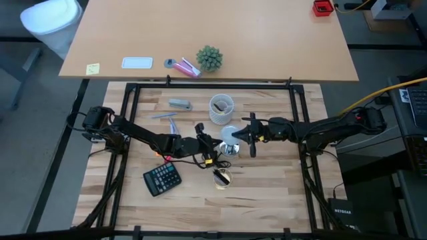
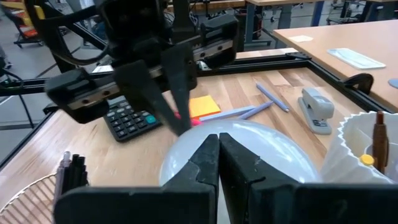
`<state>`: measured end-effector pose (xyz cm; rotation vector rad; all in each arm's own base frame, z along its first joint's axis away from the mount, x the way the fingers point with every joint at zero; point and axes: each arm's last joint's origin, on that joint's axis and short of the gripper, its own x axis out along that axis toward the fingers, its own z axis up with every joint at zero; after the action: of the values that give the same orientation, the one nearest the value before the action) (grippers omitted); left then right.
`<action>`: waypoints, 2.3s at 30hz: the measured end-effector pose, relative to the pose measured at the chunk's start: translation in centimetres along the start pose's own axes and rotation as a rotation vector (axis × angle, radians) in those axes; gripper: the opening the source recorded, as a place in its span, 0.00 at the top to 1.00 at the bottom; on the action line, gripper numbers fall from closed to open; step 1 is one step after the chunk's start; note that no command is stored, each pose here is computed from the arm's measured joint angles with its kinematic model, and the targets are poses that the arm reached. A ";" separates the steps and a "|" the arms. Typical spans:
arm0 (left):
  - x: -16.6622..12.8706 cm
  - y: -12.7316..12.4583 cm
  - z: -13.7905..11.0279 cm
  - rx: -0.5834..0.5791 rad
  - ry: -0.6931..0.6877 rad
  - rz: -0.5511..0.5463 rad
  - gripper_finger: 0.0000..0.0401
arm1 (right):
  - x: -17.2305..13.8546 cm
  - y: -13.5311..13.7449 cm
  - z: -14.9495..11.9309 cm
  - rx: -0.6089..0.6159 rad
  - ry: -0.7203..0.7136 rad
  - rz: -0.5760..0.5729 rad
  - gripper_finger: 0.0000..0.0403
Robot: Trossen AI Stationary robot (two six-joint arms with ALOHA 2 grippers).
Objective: Screw lightbulb
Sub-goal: Insert the lightbulb into the lamp
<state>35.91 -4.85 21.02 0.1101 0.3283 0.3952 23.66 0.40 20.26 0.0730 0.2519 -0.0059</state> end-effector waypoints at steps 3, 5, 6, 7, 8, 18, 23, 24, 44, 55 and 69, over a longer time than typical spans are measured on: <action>0.0 0.1 0.0 0.000 0.000 0.034 1.00 | 0.0 0.0 0.0 0.000 0.001 0.011 0.97; 0.0 0.2 0.0 0.000 0.000 0.056 1.00 | 0.0 0.1 0.0 0.001 0.002 0.030 0.97; 0.0 0.2 0.0 0.000 0.000 0.065 1.00 | 0.0 0.1 0.0 0.001 0.003 0.037 0.97; 0.0 0.3 0.0 0.000 -0.001 0.073 1.00 | 0.0 0.2 0.0 0.001 0.003 0.041 0.97; 0.0 0.3 0.0 -0.001 -0.002 0.080 1.00 | 0.0 0.2 0.0 0.004 0.003 0.044 0.97; 0.5 1.2 0.1 -0.009 -0.009 0.131 0.99 | 0.0 0.2 0.0 0.007 0.004 0.044 0.97; 0.2 1.0 0.1 0.042 -0.007 0.214 0.99 | 0.0 0.2 0.0 0.007 0.004 0.043 0.97; 0.0 0.9 0.2 0.046 -0.010 0.224 0.99 | 0.0 0.2 0.0 0.006 0.004 0.044 0.97; -1.8 -1.3 1.3 -0.003 -0.058 -0.110 0.99 | 0.0 0.1 0.2 -0.001 -0.030 0.028 0.97; -1.0 -0.3 1.3 -0.053 -0.043 -0.211 0.99 | 0.0 0.1 0.3 -0.001 -0.030 0.027 0.97; 0.7 0.0 0.5 -0.079 -0.057 -0.251 0.99 | 0.0 0.1 0.3 -0.001 -0.030 0.027 0.97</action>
<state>36.68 -4.59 21.24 0.0027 0.2664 0.1562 23.74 0.48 20.54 0.0754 0.2205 0.0197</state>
